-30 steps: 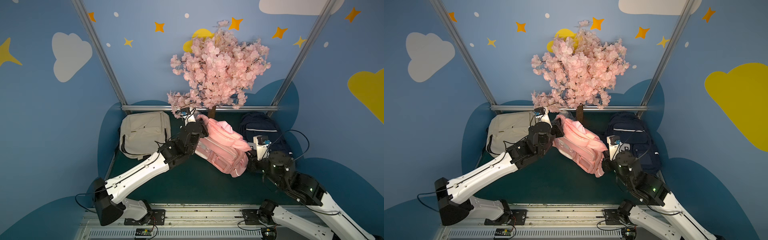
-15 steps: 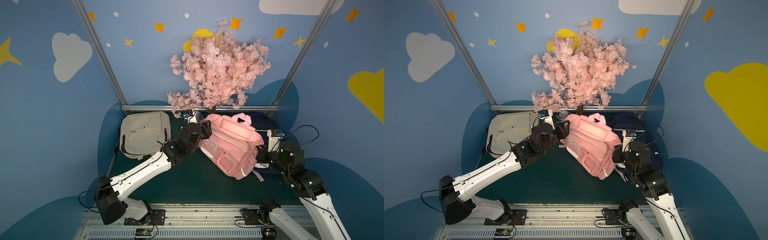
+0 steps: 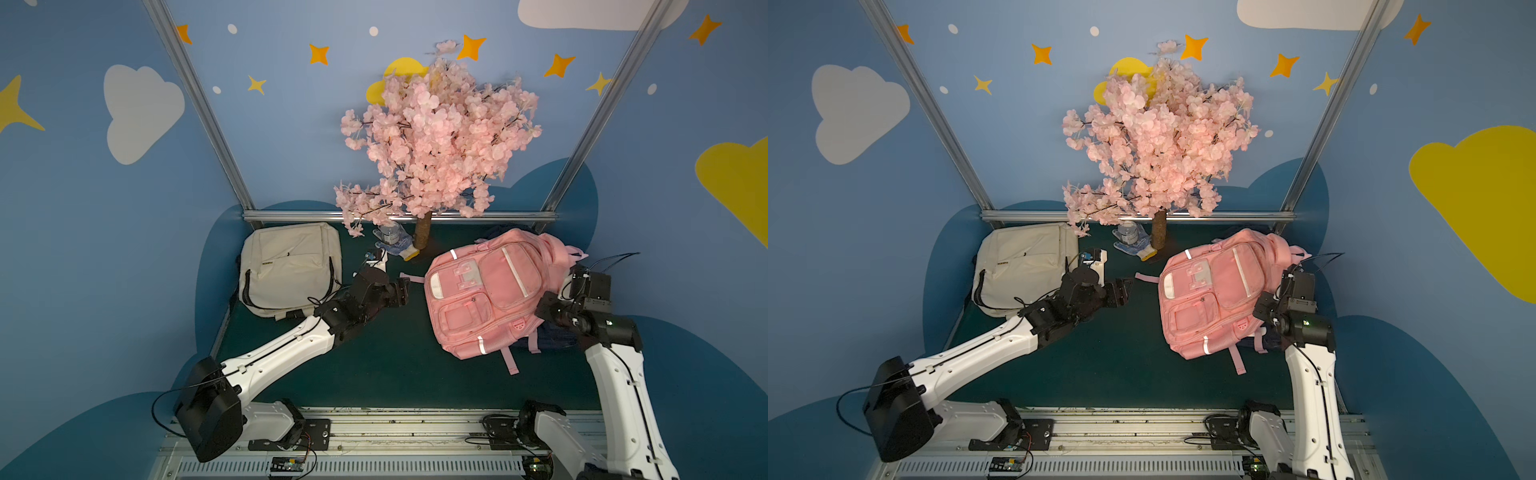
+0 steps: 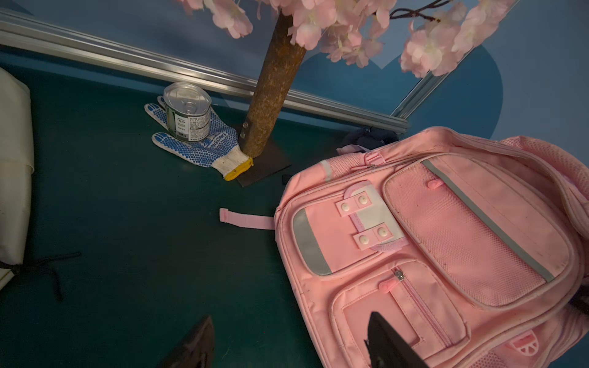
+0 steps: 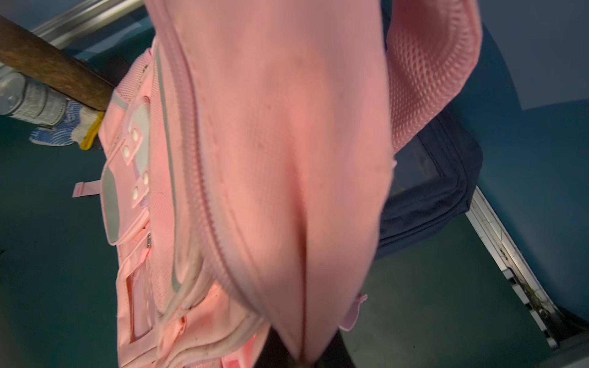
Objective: Zip up the backpack
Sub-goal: Place the backpack on the backpack.
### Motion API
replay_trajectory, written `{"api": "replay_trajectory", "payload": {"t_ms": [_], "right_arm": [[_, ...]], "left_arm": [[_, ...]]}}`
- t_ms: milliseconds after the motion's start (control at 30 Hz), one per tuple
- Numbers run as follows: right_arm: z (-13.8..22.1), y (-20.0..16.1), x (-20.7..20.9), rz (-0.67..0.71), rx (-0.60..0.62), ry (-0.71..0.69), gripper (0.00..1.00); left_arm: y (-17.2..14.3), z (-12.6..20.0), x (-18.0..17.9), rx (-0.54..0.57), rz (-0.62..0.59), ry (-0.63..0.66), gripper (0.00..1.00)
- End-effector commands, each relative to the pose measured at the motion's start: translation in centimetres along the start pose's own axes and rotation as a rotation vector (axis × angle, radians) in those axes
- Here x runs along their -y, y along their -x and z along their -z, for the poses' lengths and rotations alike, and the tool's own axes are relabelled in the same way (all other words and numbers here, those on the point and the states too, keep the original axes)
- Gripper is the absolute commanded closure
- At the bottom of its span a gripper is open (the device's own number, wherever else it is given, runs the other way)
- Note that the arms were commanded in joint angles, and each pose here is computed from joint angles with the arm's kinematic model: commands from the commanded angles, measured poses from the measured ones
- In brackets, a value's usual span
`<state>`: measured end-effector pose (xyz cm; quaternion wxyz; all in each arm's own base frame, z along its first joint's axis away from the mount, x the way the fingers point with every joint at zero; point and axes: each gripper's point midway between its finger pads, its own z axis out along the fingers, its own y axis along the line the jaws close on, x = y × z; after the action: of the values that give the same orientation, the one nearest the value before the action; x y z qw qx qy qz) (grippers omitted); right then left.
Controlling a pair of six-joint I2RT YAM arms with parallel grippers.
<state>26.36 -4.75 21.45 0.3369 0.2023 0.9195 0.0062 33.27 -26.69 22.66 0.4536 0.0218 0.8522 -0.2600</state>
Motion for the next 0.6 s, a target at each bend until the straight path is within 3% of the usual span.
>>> {"api": "replay_trajectory", "payload": {"t_ms": [0,167,233,433,500,567], "right_arm": [[-1.7,3.0,0.7,-0.069,0.067,-0.009,1.00],[-4.7,5.3,2.8,-0.128,0.061,-0.103,0.99],[-5.6,6.6,3.4,-0.135,0.069,-0.142,0.89],[-6.9,9.1,2.5,-0.128,0.046,-0.117,0.47],[-6.6,8.8,2.1,-0.151,0.018,-0.123,0.24],[-6.4,8.3,1.6,-0.135,0.014,-0.119,0.14]], "left_arm": [[-1.5,-2.3,0.6,-0.060,-0.011,-0.076,0.23],[-4.2,-5.5,0.8,-0.167,0.001,-0.099,0.23],[-4.6,-5.7,0.5,-0.168,0.013,-0.094,0.23],[-4.3,-4.0,-2.7,-0.182,-0.020,0.029,0.22],[-4.4,-3.0,-5.0,-0.205,-0.020,0.108,0.21],[-4.4,-2.0,-7.5,-0.233,-0.010,0.195,0.20]]}}
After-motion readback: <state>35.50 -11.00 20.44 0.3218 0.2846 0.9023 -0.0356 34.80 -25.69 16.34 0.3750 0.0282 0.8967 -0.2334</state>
